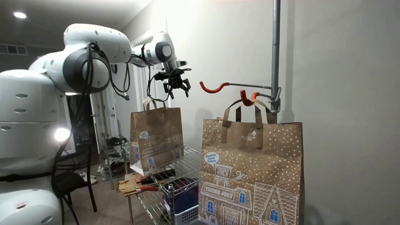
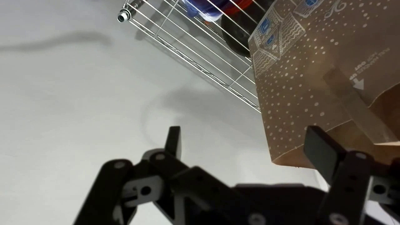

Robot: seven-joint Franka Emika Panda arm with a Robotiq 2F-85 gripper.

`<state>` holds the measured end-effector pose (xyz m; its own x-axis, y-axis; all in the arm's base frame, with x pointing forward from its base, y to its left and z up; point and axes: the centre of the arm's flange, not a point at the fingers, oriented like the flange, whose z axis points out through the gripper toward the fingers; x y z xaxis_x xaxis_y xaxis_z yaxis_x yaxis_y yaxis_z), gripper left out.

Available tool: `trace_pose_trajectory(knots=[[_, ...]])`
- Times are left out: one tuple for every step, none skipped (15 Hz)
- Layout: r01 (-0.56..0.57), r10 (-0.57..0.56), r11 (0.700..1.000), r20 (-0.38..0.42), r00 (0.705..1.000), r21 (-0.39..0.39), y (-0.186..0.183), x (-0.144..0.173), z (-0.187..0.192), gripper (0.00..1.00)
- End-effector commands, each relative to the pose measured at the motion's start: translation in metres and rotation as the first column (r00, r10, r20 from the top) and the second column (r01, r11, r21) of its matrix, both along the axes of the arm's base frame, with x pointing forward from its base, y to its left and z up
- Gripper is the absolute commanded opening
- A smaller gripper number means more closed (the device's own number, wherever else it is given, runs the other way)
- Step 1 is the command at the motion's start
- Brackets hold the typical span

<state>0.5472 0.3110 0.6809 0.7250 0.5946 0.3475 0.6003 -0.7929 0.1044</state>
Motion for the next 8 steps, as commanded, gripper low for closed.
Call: trace_pose_trajectory(knots=[[-0.081, 0.080, 0.997, -0.045, 0.996, 0.000, 0.024, 0.018, 0.005, 1.00], [-0.090, 0.089, 0.996, -0.051, 0.995, -0.005, 0.027, 0.018, 0.004, 1.00], [-0.043, 0.043, 0.999, -0.030, 0.999, -0.002, 0.019, 0.006, -0.005, 1.00], [-0.052, 0.052, 0.999, -0.036, 0.998, -0.001, 0.023, 0.007, -0.007, 1.00], [-0.057, 0.057, 0.998, -0.040, 0.998, 0.000, 0.026, 0.008, -0.008, 1.00], [-0.059, 0.059, 0.998, -0.042, 0.997, 0.001, 0.027, 0.010, -0.008, 1.00], [-0.059, 0.059, 0.998, -0.042, 0.997, 0.001, 0.027, 0.010, -0.008, 1.00], [-0.058, 0.058, 0.998, -0.042, 0.997, 0.002, 0.027, 0.011, -0.007, 1.00]])
